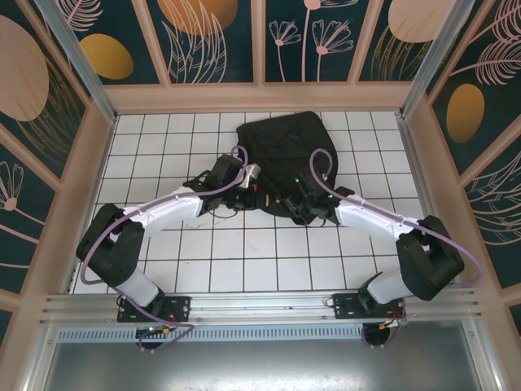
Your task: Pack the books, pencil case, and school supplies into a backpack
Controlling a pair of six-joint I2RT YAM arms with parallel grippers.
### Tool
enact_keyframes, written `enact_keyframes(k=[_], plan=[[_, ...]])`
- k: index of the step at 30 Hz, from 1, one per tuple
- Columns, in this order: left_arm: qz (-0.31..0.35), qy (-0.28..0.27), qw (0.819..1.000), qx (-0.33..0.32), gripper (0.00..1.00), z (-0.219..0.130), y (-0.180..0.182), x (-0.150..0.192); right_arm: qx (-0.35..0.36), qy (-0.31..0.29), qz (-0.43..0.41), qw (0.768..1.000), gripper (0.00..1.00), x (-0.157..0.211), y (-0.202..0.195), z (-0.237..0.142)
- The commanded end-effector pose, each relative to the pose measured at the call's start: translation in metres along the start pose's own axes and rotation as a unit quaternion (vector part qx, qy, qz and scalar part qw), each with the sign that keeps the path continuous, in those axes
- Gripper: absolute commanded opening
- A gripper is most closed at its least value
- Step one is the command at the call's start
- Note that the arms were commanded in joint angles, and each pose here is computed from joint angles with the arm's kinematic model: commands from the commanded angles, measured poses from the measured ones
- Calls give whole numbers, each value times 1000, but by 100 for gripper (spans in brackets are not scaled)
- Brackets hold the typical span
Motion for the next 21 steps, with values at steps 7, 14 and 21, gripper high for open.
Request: enact_keyframes(k=[7,14,21], plan=[[-6,-23,1000,15,0,-22,3,-22,49,-21,-62,997,0,-3,-11,3],[-4,-32,999,31,2,-25,0,-31,52,-16,-74,996,0,-1,-15,5],[105,-28,993,-43,65,-34,-28,-20,49,-11,-76,996,0,0,-7,7]])
Point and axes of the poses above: each hand's point on the last joint's axis, 136 mm out from that joint toward the fingers, its own z axis out along the fingers, its own y axis along the line the jaws close on, x = y × z, the point moved 5 cm from there along -z, back along the fingers, and after that the axes turned 9 degrees about z, right-handed, at the moved point
